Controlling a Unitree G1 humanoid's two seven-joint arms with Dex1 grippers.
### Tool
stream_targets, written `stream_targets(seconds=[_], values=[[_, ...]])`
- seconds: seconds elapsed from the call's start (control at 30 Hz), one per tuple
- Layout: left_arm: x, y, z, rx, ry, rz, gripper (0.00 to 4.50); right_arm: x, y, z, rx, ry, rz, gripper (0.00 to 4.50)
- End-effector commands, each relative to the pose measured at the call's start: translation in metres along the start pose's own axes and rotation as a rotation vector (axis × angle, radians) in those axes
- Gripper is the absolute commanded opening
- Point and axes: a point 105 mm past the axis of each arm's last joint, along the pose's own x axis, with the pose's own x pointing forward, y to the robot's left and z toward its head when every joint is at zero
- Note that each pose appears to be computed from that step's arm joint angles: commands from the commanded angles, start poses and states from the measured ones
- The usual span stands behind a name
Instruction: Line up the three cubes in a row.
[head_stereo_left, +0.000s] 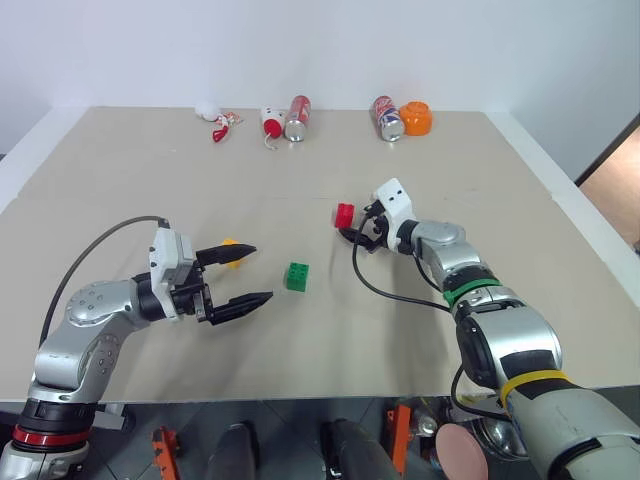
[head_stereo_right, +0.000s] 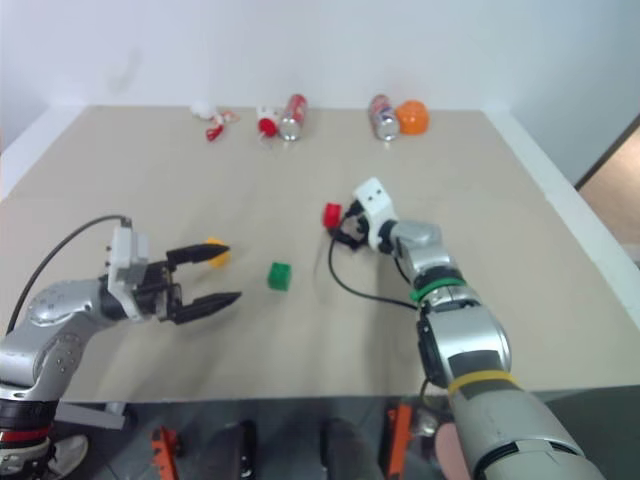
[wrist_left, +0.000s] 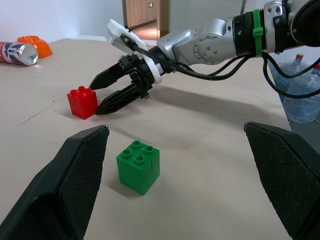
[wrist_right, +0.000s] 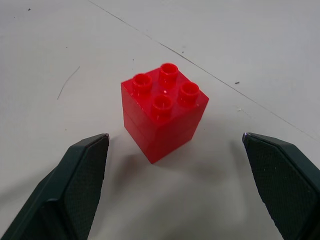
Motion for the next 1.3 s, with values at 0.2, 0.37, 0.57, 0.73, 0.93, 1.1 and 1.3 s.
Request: stream_targets(seconds=[0.2, 0.37, 0.57, 0.73, 0.93, 1.1, 1.3], values=[[-0.0001, -0.0048, 0.0103, 0.032, -0.03, -0.01, 4.49, 0.004, -0.0029, 0.0211, -0.022, -0.042, -0.017, 4.42], [-0.0006, -0.0048, 0.0109, 0.033, -0.03, -0.005, 4.49, 0.0065, 0.0, 0.0204, -0.012, -0.038, -0.014, 4.42], [-0.001, -0.0059, 0.011, 0.031, -0.028, -0.005, 4.49, 0.0092, 0.0034, 0.0183, -0.004, -0.032, -0.011, 4.42], [-0.001, -0.0068, 0.0123, 0.028, -0.031, -0.006, 4.49, 0.0099, 0.0055, 0.0155, -0.006, -0.024, -0.004, 4.42], [-0.0005, -0.0076, 0.013, 0.026, -0.031, -0.008, 4.49, 0.0093, 0.0037, 0.0138, -0.005, -0.017, -0.017, 4.42], [0.0003, -0.0085, 0.0125, 0.023, -0.033, -0.011, 4.49, 0.0108, 0.0038, 0.0143, 0.008, -0.022, -0.032, 4.42], [0.0011, -0.0082, 0.0123, 0.022, -0.034, -0.011, 4.49, 0.0114, 0.0043, 0.0136, 0.01, -0.02, -0.036, 4.42]])
